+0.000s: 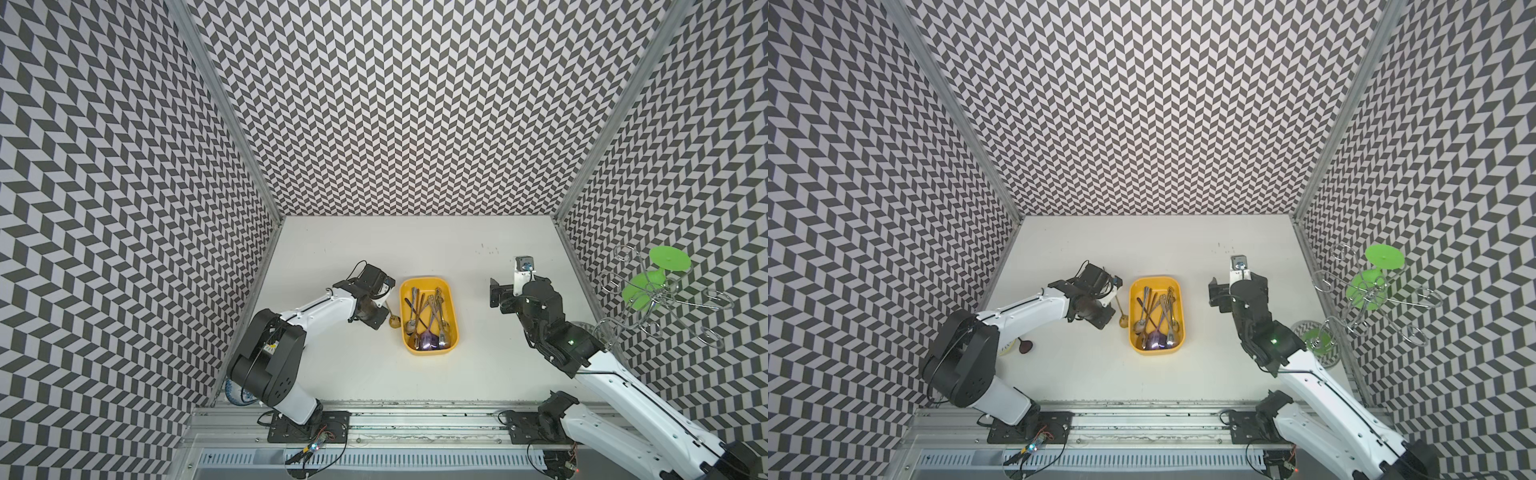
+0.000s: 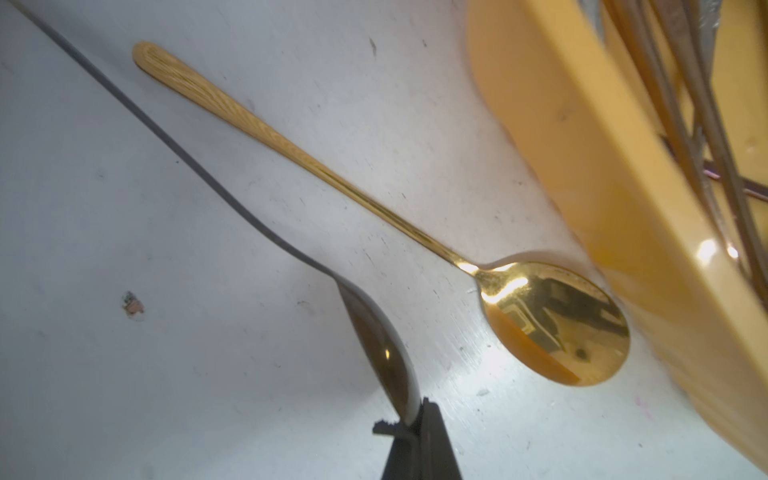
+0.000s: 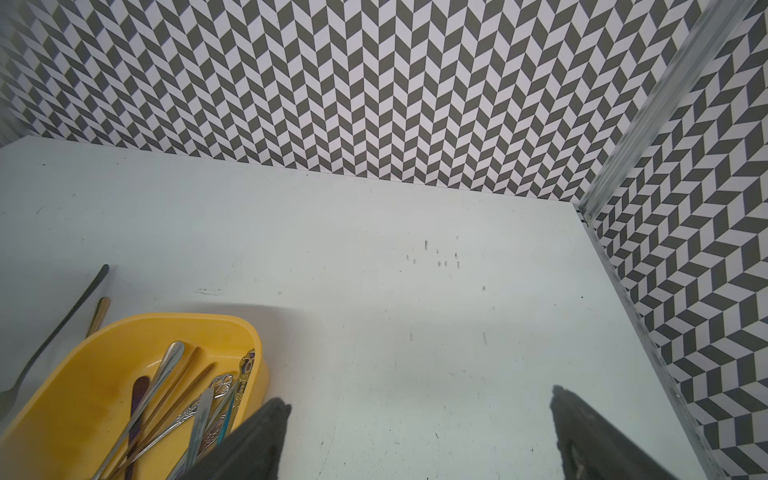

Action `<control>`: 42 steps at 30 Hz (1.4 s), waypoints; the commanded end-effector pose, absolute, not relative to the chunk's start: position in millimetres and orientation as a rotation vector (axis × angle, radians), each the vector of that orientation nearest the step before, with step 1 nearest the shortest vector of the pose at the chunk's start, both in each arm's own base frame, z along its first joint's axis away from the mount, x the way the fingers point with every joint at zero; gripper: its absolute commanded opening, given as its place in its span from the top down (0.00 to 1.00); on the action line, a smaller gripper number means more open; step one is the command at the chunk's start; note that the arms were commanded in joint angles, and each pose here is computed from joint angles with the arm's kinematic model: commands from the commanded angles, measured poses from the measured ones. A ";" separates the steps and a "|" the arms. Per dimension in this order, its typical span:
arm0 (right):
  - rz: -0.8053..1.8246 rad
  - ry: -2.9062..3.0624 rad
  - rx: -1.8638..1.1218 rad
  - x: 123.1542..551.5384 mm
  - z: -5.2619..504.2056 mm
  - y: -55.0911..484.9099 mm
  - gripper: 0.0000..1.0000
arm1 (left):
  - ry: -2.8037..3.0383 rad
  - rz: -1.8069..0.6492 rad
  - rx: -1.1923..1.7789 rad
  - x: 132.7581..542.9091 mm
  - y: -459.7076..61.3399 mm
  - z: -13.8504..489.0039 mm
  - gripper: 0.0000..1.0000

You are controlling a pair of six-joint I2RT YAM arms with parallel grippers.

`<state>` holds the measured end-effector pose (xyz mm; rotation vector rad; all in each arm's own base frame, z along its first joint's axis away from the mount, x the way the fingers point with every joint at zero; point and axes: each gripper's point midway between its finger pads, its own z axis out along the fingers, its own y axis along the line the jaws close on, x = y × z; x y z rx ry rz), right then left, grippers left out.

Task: Put the spoon into the storage box
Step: Pick up the spoon from the center of the board, then place the spoon in the storage box.

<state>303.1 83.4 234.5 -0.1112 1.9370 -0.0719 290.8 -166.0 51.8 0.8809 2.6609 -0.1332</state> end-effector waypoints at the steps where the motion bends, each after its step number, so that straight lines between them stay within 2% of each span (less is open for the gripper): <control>1: -0.074 1.891 -0.078 306.2 244.6 80.2 0.00 | 2.585 -0.210 0.913 293.7 -175.5 78.1 1.00; 15: -0.083 1.902 -0.082 307.2 239.8 80.3 0.00 | 2.449 -0.546 1.022 272.0 -213.5 129.5 1.00; 23: -0.099 1.913 -0.085 308.6 234.3 79.7 0.00 | 2.405 -0.740 1.077 244.8 -230.2 147.4 1.00; 28: -0.109 1.926 -0.089 311.1 230.6 80.6 0.00 | 2.390 -0.839 1.132 221.9 -240.8 145.7 1.00; 40: -0.122 1.936 -0.090 310.7 229.7 79.1 0.00 | 2.407 -0.851 1.242 200.7 -260.5 129.4 1.00; 41: -0.119 1.933 -0.089 310.4 230.7 79.3 0.00 | 2.410 -0.853 1.239 200.8 -261.2 129.1 0.95; 42: -0.116 1.934 -0.092 310.3 231.1 79.9 0.00 | 2.413 -0.855 1.237 200.1 -261.7 129.0 0.80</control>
